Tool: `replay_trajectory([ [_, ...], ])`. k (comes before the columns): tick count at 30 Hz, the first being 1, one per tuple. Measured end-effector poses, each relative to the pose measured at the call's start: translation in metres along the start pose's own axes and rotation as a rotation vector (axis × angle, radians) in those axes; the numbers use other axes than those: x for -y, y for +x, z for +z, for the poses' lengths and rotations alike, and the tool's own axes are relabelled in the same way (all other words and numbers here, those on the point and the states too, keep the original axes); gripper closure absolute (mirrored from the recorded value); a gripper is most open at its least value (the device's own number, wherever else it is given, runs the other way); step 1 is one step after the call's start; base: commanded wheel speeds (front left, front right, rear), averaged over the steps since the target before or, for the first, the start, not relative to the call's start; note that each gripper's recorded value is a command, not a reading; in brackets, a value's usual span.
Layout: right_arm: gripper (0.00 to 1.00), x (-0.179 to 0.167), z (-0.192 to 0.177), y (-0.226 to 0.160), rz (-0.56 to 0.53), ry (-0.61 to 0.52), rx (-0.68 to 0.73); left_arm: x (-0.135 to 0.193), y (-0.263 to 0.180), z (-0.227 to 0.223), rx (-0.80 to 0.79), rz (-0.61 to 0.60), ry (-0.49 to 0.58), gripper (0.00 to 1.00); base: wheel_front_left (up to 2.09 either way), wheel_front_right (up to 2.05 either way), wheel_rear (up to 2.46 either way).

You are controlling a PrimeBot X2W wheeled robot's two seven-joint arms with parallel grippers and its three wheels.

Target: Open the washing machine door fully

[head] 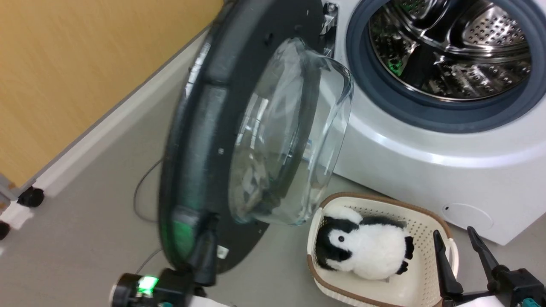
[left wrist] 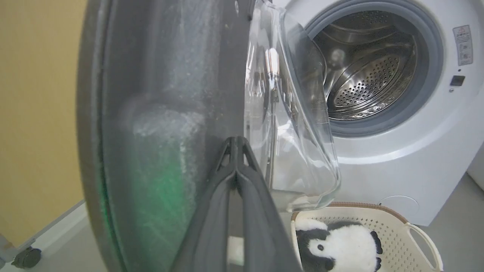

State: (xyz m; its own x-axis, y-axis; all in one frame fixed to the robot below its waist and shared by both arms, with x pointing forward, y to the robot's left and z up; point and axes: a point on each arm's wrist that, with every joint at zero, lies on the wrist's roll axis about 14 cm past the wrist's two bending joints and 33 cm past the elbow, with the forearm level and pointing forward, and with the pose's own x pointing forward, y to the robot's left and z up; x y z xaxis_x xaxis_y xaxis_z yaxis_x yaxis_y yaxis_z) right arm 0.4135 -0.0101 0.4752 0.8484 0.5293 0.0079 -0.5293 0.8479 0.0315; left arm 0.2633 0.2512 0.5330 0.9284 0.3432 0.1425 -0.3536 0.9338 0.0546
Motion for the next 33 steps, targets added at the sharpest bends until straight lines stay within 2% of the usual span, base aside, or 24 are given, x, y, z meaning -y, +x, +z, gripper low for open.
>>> replay_trajectory([
  [11, 0.00, 0.002, -0.015, 0.012, 0.009, -0.001, -0.025, -0.065, 0.016, -0.014, -0.050, 0.216, 0.024, 1.00, 0.00, 0.00, 0.00],
  [33, 0.00, 0.027, -0.039, 0.018, -0.046, -0.014, -0.069, -0.152, 0.060, -0.029, -0.081, 0.478, 0.030, 1.00, 0.00, 0.00, 0.00],
])
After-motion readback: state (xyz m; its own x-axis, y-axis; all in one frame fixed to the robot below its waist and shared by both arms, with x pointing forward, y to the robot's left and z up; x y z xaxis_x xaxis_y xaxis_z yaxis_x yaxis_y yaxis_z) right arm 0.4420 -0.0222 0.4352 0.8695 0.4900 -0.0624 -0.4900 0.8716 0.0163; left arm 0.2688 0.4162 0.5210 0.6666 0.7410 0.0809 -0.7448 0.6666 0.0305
